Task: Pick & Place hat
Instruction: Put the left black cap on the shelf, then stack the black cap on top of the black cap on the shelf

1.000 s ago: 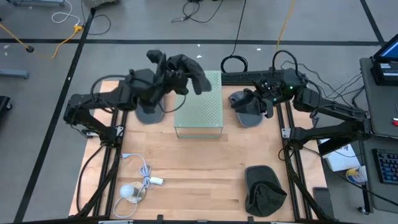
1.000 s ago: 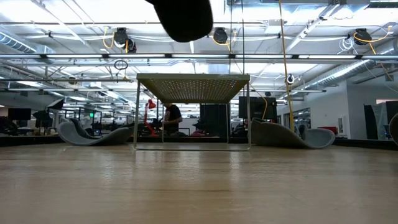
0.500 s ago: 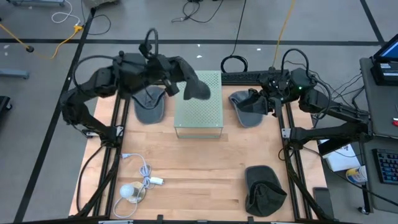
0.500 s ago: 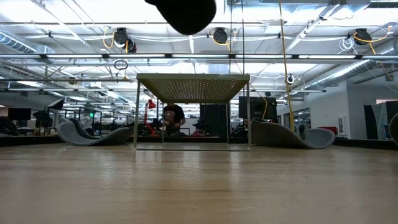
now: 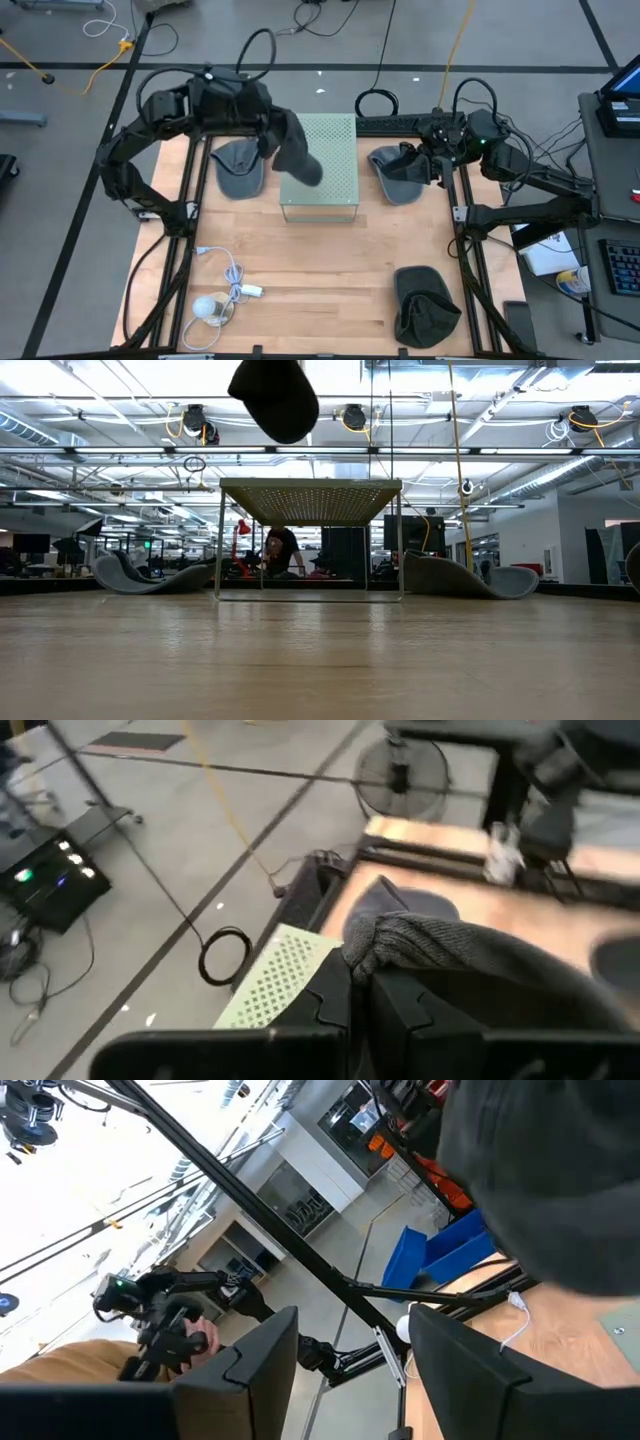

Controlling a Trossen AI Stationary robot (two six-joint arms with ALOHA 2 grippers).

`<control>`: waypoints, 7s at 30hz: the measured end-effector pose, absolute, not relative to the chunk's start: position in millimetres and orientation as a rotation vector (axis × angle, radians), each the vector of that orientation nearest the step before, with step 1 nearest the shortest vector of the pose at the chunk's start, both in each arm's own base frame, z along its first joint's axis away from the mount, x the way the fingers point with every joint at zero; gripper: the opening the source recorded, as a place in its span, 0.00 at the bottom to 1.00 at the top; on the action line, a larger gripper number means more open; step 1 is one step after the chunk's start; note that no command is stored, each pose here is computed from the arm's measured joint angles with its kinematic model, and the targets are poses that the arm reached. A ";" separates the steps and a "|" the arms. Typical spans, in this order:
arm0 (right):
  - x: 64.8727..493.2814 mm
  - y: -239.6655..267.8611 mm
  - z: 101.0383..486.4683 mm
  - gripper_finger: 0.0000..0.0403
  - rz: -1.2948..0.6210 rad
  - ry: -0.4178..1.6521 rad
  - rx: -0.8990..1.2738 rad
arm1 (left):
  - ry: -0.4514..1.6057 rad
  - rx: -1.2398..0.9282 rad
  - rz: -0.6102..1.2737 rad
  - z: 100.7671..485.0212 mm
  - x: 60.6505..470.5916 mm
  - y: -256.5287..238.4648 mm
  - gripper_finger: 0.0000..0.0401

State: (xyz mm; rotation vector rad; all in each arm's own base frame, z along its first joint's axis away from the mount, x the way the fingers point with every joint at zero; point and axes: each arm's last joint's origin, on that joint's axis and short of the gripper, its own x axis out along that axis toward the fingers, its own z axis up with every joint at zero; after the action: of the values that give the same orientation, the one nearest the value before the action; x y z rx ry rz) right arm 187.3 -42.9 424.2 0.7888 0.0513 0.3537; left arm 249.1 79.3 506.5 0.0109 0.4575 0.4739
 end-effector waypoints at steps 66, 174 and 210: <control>184.3 -45.8 444.5 0.43 0.289 -0.213 0.638 | 0.412 -0.619 1.206 365.7 391.2 126.8 0.02; 192.2 -48.9 428.9 0.42 0.255 -0.166 0.608 | 0.714 -0.143 0.293 471.7 273.3 36.8 0.44; 249.6 -58.3 388.4 0.56 0.599 0.234 0.695 | 0.313 0.021 -0.035 504.6 150.8 -6.8 0.44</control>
State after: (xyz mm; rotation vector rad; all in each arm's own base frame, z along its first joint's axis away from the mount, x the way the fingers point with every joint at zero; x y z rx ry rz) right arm 249.6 -58.3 388.4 0.6950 0.2342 0.5988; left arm 150.8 -6.8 504.6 0.0211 0.3130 -0.0350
